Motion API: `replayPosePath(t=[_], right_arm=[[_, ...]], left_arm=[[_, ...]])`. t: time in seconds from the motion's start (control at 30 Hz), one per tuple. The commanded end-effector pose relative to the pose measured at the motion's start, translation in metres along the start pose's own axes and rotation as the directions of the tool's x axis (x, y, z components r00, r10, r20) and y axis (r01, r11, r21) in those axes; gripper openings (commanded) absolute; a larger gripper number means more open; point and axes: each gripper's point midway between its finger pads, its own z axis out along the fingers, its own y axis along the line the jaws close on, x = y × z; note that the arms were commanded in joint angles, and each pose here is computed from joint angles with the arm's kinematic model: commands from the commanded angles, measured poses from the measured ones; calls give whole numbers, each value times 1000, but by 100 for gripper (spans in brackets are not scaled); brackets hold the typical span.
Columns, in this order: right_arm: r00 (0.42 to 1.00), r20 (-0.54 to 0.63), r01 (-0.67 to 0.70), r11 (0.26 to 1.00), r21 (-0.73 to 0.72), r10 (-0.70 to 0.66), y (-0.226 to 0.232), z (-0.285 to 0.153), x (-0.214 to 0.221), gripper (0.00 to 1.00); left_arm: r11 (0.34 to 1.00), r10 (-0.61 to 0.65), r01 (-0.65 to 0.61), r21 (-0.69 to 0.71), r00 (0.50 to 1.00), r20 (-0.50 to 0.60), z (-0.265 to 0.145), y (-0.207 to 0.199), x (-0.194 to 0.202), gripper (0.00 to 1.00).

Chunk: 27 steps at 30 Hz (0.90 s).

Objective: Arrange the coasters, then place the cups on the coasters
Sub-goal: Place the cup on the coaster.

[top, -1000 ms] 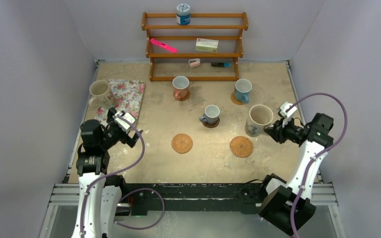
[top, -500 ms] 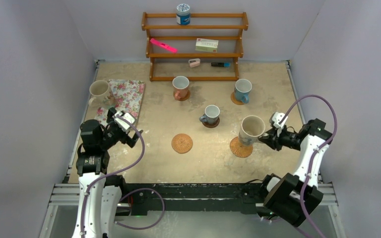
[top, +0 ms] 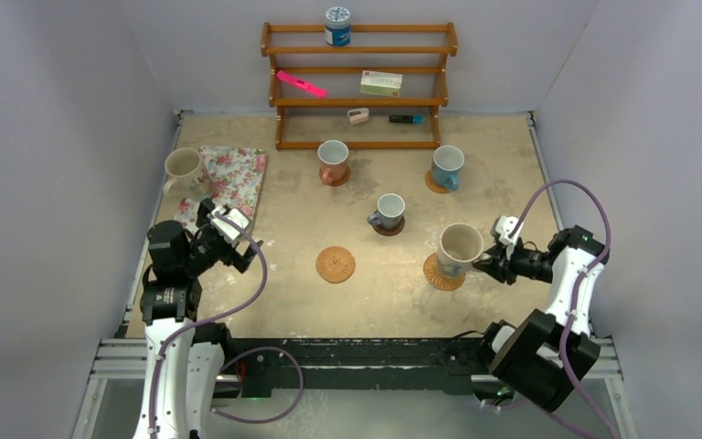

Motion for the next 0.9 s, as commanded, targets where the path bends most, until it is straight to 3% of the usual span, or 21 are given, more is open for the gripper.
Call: replayPosePath(t=[0.0, 0.5, 0.87], right_arm=[[993, 115, 9, 1000, 27, -12, -4, 3, -22, 0], [985, 144, -85, 995, -46, 91, -5, 7, -17, 0], [990, 127, -71, 996, 45, 64, -16, 9, -9, 0]], left_arm=[[1000, 25, -26, 11, 999, 26, -1, 0, -7, 100], [1000, 26, -26, 15, 999, 26, -1, 0, -7, 100], [1000, 27, -27, 14, 999, 26, -1, 0, -7, 100]])
